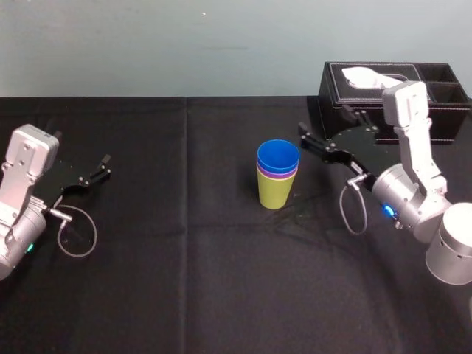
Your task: Stack the three plastic cups sequentially using one hand.
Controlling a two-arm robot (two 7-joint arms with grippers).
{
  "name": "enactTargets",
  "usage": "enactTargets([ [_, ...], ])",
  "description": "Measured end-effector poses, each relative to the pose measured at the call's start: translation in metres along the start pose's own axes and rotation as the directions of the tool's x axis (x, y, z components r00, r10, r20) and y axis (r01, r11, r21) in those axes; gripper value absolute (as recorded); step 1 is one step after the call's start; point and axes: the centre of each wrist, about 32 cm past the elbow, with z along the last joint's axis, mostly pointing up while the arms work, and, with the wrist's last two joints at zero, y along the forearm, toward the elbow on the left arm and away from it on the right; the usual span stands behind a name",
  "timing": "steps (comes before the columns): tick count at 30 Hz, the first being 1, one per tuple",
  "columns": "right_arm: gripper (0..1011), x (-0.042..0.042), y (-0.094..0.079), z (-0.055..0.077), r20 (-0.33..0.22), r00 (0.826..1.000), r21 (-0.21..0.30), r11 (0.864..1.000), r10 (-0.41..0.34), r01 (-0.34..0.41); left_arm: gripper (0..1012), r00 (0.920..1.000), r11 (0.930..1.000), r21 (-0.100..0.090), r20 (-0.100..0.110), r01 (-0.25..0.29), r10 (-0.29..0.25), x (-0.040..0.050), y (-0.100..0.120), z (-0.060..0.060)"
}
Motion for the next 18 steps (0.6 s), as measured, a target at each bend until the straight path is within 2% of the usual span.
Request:
enactTargets([
  [3,1000,-0.0020,-0.002,-0.006,-0.001,0.998,-0.005,0.998,-0.056,0.056,1012,1.0000,1.0000,0.000,0.000,0.000,0.000,0.0000,0.000,0.000],
  [7,1000,-0.0072,-0.004,-0.014,0.021,0.996,-0.019,0.996,-0.089,0.089,1011,1.0000,1.0000,0.000,0.000,0.000,0.000,0.0000,0.000,0.000],
  [13,1000,-0.0163,-0.006,-0.025,0.055,0.992,-0.046,0.992,-0.117,0.119,1011,1.0000,1.0000,0.000,0.000,0.000,0.000,0.0000,0.000,0.000],
  [18,1000,-0.0216,-0.005,-0.029,0.070,0.989,-0.060,0.989,-0.129,0.134,1011,1.0000,1.0000,0.000,0.000,0.000,0.000,0.0000,0.000,0.000],
])
